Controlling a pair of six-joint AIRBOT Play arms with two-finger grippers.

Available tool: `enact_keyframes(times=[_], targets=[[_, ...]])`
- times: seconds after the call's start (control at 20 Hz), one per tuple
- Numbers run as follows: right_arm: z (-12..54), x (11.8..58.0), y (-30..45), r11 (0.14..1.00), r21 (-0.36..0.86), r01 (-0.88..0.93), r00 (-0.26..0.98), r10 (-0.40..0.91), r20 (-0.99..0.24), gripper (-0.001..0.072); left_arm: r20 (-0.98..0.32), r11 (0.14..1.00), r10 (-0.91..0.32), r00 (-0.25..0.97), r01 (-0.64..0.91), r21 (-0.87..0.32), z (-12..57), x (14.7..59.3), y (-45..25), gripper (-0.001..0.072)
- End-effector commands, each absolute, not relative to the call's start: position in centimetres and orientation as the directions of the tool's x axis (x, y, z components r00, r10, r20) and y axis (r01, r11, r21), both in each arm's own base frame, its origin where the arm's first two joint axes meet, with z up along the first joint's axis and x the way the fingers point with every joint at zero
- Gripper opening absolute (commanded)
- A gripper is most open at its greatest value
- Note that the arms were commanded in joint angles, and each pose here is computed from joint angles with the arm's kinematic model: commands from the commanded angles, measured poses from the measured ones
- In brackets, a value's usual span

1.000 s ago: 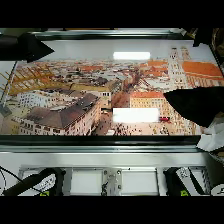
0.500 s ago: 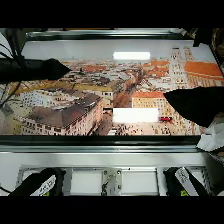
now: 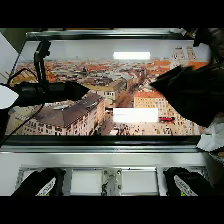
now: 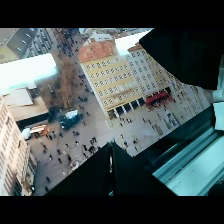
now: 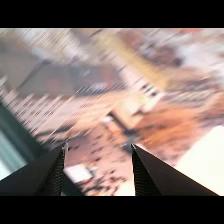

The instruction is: Fold the clothes and pants, and hang the long-sleeved shirts on hangers.

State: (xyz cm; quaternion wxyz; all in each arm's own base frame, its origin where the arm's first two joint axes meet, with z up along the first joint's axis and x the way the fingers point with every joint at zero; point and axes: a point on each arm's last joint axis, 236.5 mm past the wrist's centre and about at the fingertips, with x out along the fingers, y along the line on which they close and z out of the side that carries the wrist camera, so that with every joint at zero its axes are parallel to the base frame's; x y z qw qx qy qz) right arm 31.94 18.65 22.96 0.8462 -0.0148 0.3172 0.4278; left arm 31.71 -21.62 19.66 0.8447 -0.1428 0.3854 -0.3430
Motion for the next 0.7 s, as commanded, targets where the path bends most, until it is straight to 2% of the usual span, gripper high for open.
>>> enact_keyframes(times=[0.0,0.1,0.15,0.25,0.3,0.65], targets=[[15.4,27.7,24.7,0.525,0.317,-0.79,0.24,0.74,-0.629,0.0435,-0.547,0.703,-0.709,0.445,0.499,-0.506,19.6,30.6,-23.0,0.001],[14.0,26.3,25.7,0.494,0.341,-0.8,0.181,0.74,-0.648,0.0427,-0.547,0.7,-0.712,0.44,0.503,-0.506,19.6,30.5,-23.2,0.001],[13.7,25.8,25.9,0.482,0.349,-0.804,0.16,0.74,-0.653,0.0335,-0.548,0.7,-0.712,0.44,0.503,-0.506,19.6,30.5,-23.2,0.001],[13.7,25.7,25.9,0.478,0.351,-0.805,0.153,0.739,-0.656,0.0044,-0.547,0.701,-0.712,0.441,0.503,-0.506,19.6,30.5,-23.2,0.001],[13.6,25.7,25.9,0.478,0.351,-0.805,0.153,0.739,-0.656,0.001,-0.547,0.701,-0.712,0.441,0.503,-0.506,19.6,30.5,-23.2,0.001],[13.7,25.7,25.9,0.478,0.351,-0.805,0.153,0.739,-0.656,0.0011,-0.546,0.7,-0.712,0.441,0.503,-0.507,19.6,30.5,-23.2,0.0011]])
